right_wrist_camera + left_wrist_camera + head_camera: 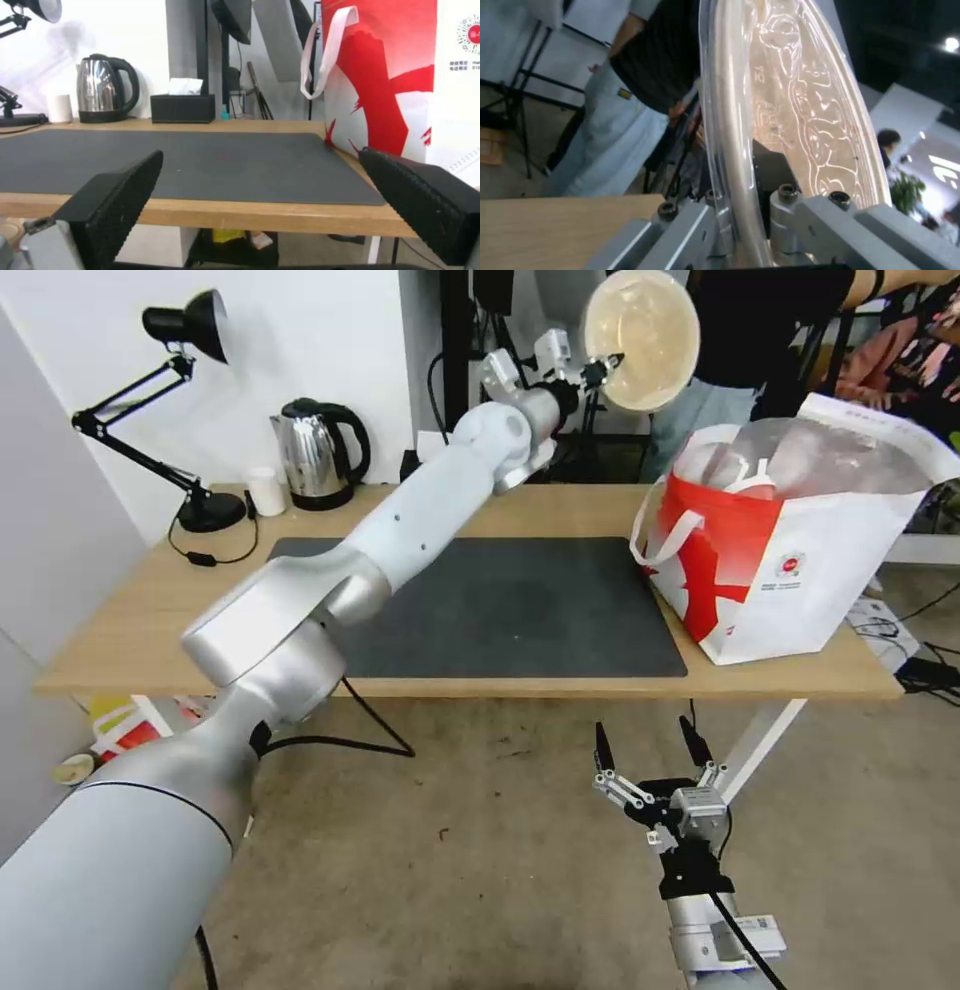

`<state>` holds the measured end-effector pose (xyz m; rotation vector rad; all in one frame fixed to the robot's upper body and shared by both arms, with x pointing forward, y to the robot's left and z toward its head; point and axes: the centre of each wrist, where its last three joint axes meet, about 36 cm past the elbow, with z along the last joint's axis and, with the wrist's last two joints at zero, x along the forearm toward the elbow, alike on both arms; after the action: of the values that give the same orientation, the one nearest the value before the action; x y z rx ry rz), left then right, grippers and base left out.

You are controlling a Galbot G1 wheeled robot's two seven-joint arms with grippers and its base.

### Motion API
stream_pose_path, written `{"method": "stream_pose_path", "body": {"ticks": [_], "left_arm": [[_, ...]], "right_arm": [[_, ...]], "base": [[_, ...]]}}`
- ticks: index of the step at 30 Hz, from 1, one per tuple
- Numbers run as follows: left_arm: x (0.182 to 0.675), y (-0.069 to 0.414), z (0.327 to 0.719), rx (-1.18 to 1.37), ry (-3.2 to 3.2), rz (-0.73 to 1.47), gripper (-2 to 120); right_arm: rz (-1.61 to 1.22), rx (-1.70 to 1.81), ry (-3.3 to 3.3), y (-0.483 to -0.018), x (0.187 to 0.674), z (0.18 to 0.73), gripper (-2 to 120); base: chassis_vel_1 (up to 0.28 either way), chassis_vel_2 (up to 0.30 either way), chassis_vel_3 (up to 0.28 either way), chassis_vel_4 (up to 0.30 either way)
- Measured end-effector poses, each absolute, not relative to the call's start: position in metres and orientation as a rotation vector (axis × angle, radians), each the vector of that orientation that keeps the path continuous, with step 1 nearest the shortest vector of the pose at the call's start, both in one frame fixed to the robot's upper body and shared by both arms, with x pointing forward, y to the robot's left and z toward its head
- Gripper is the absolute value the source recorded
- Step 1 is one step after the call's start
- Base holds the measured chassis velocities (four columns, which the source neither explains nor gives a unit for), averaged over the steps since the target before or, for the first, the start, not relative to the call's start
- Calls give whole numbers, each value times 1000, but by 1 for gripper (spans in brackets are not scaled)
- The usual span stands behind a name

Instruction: Pick up the trash from the table and place it into the takeout bag.

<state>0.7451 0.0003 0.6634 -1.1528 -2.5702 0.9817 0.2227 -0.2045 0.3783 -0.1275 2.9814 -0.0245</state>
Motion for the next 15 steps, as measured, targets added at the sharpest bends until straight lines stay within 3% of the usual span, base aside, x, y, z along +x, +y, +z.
{"method": "stream_pose_path", "body": {"ticks": [8, 15], "left_arm": [[737, -16, 650, -1552, -2419, 903, 2], [732, -21, 630, -1721, -2316, 942, 2]], "right_arm": [[-25, -128, 2982, -205, 223, 378, 100], [-25, -127, 2981, -205, 223, 378, 100]], "base": [[0, 0, 0, 0], [0, 0, 0, 0]]}}
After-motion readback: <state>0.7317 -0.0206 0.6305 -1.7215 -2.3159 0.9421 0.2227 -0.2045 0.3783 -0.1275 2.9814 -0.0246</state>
